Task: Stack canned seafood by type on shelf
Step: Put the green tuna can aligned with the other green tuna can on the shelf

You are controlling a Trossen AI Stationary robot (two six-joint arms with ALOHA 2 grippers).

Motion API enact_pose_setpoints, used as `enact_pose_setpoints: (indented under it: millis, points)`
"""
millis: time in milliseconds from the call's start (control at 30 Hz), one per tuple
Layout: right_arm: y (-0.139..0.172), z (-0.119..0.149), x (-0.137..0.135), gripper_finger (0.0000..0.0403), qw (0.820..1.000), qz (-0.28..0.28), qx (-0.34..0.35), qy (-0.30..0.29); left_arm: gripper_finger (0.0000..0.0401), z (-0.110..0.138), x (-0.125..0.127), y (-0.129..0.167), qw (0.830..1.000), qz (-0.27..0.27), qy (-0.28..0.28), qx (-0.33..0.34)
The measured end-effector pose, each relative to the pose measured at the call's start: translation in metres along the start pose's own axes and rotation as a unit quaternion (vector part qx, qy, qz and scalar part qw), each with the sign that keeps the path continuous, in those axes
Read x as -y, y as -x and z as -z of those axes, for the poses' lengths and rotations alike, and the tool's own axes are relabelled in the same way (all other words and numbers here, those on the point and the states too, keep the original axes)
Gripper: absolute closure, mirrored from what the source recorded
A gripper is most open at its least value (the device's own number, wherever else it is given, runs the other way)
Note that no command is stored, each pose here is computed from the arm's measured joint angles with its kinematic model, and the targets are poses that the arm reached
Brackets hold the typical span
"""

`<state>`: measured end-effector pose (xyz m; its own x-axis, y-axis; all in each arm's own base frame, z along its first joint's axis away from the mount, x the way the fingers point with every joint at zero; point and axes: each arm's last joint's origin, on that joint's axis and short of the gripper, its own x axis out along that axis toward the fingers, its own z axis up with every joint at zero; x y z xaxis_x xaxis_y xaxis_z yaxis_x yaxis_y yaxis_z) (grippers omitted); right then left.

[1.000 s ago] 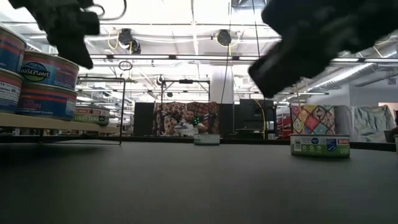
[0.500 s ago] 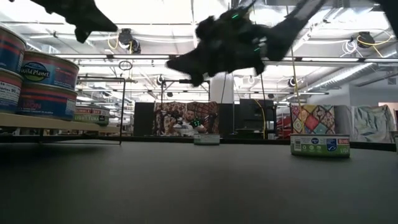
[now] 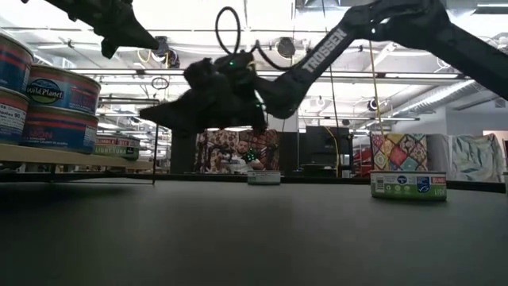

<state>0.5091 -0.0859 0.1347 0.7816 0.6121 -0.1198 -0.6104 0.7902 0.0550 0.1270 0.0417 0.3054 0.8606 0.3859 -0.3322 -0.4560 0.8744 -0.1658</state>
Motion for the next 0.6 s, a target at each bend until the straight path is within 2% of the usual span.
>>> enact_pose_setpoints:
  millis: [200,400,600]
  points:
    - [-0.015,-0.009,0.014,0.0403,1.000,-0.001,0.019,0.004,0.0397,-0.001,0.000,0.000,1.000,0.000,0.006,0.003]
    - [-0.027,-0.003,0.016,0.0403,1.000,-0.009,-0.017,-0.023,0.0397,-0.001,0.000,0.000,1.000,-0.002,0.005,0.003]
    - [-0.039,0.005,0.010,0.0403,0.998,0.043,-0.042,0.001,0.0397,0.000,0.000,0.000,1.000,-0.002,0.005,0.002]
